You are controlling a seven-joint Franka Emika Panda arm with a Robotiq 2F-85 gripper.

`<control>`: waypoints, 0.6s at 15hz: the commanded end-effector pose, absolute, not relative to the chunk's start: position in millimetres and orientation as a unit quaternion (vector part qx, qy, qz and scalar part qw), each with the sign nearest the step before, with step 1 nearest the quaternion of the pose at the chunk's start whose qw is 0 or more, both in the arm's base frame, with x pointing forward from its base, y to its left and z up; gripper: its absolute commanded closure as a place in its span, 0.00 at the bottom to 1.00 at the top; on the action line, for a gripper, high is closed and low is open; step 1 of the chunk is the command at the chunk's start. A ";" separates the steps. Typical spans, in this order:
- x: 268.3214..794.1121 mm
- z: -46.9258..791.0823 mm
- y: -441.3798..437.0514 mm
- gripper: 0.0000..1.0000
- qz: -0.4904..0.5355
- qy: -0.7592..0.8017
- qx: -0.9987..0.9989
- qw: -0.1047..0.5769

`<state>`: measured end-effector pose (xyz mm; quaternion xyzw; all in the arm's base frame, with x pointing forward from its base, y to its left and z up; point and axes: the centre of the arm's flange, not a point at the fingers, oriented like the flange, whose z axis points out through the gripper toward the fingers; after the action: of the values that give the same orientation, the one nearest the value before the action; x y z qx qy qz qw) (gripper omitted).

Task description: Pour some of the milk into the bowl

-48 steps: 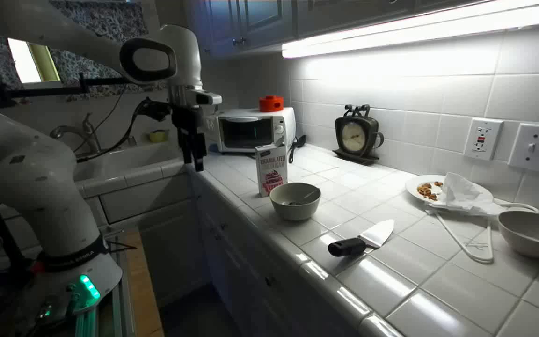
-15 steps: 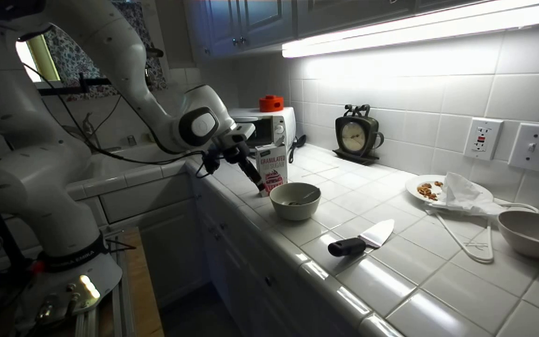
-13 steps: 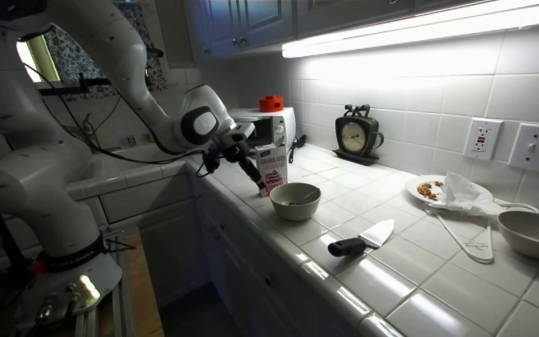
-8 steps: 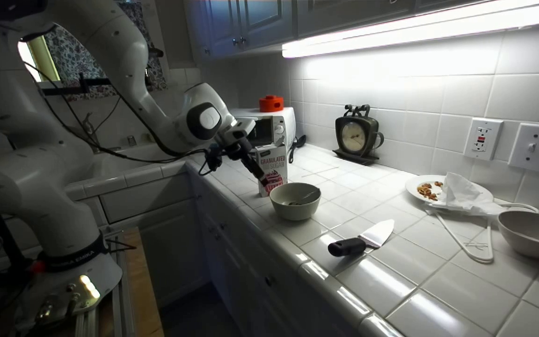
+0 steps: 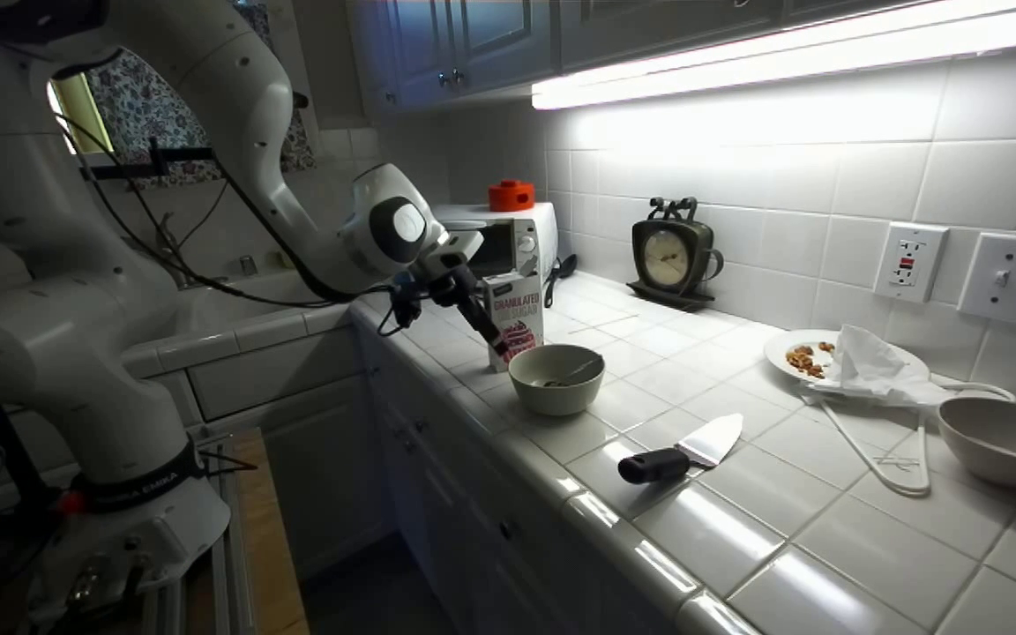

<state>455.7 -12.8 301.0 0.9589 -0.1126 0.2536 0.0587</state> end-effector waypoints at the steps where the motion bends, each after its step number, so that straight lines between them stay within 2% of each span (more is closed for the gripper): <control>1: 466.5 270.9 -6.5 0.37 0.259 -0.117 0.957 0.056; 9: 470.9 265.0 -5.5 0.37 0.268 -0.112 0.955 0.053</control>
<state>463.2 -8.2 288.8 0.9580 -0.1122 0.2583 0.0545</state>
